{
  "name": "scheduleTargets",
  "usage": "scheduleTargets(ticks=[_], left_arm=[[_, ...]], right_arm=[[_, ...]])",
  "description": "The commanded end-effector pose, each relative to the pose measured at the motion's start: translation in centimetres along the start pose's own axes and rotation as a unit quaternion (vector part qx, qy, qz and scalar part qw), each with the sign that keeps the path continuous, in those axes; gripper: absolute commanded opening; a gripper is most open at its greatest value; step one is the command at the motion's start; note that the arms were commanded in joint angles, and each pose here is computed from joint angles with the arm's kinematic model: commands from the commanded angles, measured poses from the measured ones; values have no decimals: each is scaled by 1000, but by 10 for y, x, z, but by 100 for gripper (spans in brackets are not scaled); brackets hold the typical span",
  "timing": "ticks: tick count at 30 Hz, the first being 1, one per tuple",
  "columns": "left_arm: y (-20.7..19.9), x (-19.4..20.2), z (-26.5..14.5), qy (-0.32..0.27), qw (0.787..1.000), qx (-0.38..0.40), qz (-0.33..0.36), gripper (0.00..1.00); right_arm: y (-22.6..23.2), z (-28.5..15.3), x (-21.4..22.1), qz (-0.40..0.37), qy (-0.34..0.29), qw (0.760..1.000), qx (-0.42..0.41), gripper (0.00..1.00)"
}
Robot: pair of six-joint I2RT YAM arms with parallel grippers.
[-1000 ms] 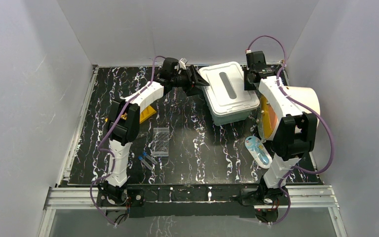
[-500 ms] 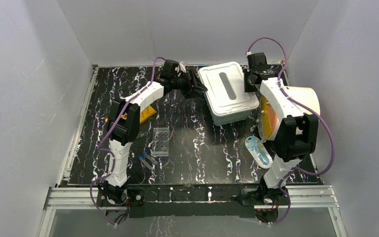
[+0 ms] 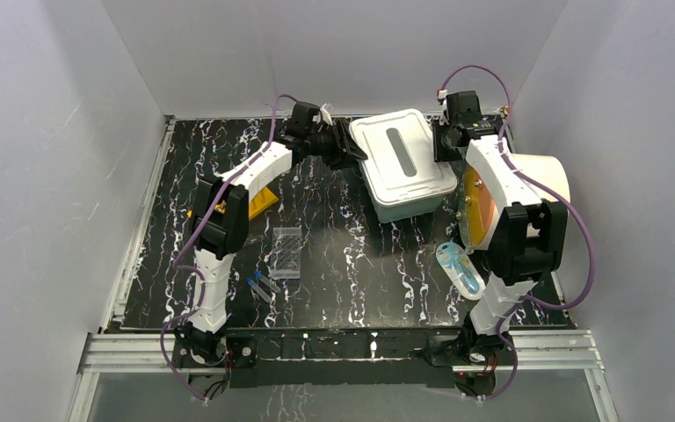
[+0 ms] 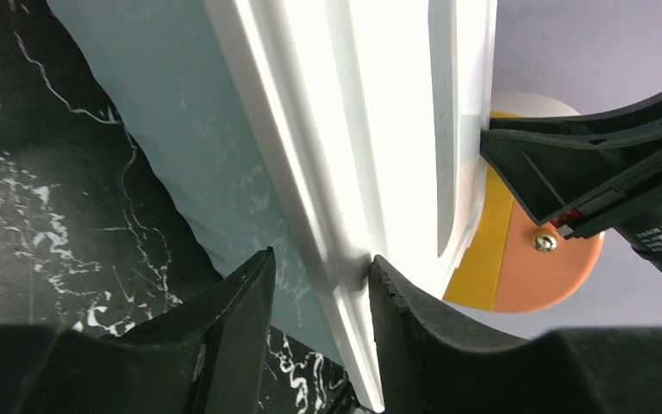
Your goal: Organize the chemistry lab equipment
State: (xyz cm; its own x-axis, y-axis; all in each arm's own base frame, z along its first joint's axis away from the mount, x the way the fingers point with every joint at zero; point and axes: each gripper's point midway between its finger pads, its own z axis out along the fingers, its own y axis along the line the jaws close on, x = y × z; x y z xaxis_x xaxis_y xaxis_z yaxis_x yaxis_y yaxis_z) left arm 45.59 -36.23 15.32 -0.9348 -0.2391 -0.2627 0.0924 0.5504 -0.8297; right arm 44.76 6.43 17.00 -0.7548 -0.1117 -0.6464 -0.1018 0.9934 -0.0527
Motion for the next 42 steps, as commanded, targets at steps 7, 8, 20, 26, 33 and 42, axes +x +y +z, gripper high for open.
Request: scheduleTargets(ticks=[7,8,20,26,33,42], left_arm=[[38,-15,-13,-43,991,-120,39,40],[39,-17,-15,-47,990,-125,40,40],[12,-41,-50,-85,983,-127,98,60],[-28,-51,-101,-120,976,-106,148,77],[-13,-43,-167,-156,962,-155,161,96],[58,6,-273,-204,914,-328,122,98]], right_arm=[[77,5,-17,3,-20,986,-163,36],[80,7,-19,3,-24,986,-166,36],[54,-20,-62,39,-78,992,-92,43],[45,-67,-85,53,-135,986,-81,60],[75,-114,-98,42,-180,972,-148,64],[193,-153,-83,-29,-187,945,-267,67]])
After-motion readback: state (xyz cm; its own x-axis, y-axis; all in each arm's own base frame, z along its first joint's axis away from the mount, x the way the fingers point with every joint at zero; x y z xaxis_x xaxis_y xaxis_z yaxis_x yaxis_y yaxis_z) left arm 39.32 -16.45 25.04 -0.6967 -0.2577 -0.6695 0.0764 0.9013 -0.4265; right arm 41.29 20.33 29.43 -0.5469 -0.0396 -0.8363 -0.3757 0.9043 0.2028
